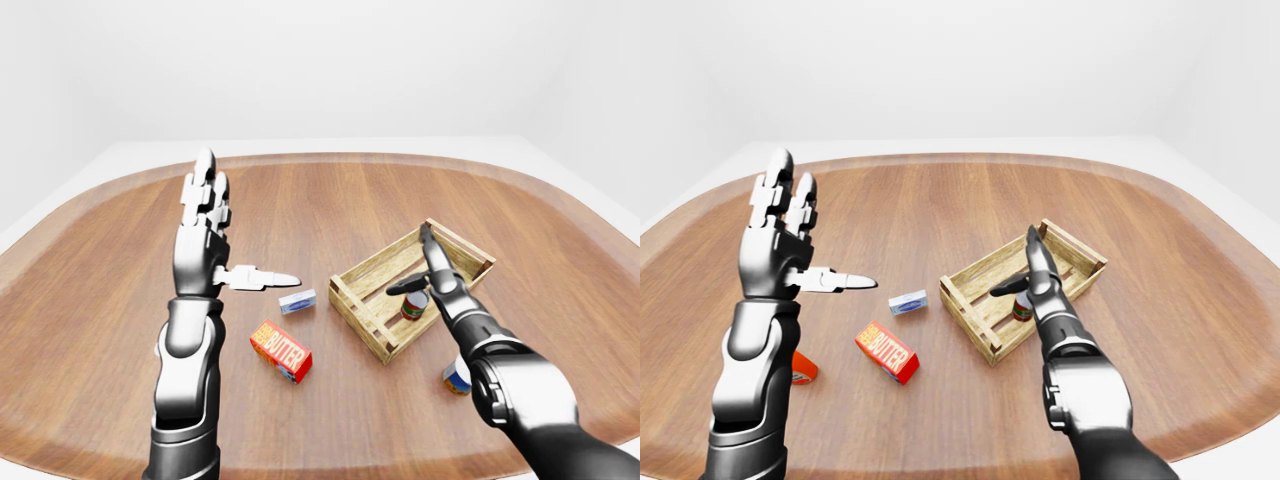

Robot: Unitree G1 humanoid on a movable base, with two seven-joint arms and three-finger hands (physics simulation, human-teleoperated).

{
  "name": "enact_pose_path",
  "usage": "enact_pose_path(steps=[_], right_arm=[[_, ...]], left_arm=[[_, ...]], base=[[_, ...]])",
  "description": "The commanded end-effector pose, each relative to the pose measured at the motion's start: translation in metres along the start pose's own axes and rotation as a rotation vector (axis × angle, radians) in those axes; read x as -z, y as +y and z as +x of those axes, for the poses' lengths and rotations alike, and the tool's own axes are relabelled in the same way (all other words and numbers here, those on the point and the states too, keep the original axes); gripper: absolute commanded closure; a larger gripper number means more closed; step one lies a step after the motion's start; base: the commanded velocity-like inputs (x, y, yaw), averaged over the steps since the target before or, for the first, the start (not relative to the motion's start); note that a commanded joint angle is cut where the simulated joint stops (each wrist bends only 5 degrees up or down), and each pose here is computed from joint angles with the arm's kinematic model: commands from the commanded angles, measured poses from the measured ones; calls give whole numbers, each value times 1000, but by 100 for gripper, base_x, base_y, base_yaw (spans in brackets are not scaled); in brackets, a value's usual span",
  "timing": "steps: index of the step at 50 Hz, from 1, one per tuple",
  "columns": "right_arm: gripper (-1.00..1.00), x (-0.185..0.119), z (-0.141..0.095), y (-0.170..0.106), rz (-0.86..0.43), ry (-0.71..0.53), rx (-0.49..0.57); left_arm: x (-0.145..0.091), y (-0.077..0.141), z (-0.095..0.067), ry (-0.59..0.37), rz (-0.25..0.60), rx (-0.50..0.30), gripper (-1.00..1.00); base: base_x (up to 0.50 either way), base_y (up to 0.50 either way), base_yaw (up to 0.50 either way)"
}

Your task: Pick up the tomato sauce, and put it in the wooden tray.

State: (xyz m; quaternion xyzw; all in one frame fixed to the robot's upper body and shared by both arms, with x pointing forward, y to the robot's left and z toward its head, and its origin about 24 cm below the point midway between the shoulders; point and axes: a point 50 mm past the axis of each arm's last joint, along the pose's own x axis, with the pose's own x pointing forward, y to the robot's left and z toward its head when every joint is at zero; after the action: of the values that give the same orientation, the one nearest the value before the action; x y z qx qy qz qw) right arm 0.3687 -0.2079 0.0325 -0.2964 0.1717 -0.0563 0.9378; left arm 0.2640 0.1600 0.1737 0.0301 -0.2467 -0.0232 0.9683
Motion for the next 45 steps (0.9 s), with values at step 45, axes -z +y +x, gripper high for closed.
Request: enact_pose_path(steps=[45], right_arm=[[-100, -168, -222, -125, -105, -1290, 273]], left_arm=[[-82, 3, -6, -364, 2, 8, -100]], base=[[0, 0, 0]])
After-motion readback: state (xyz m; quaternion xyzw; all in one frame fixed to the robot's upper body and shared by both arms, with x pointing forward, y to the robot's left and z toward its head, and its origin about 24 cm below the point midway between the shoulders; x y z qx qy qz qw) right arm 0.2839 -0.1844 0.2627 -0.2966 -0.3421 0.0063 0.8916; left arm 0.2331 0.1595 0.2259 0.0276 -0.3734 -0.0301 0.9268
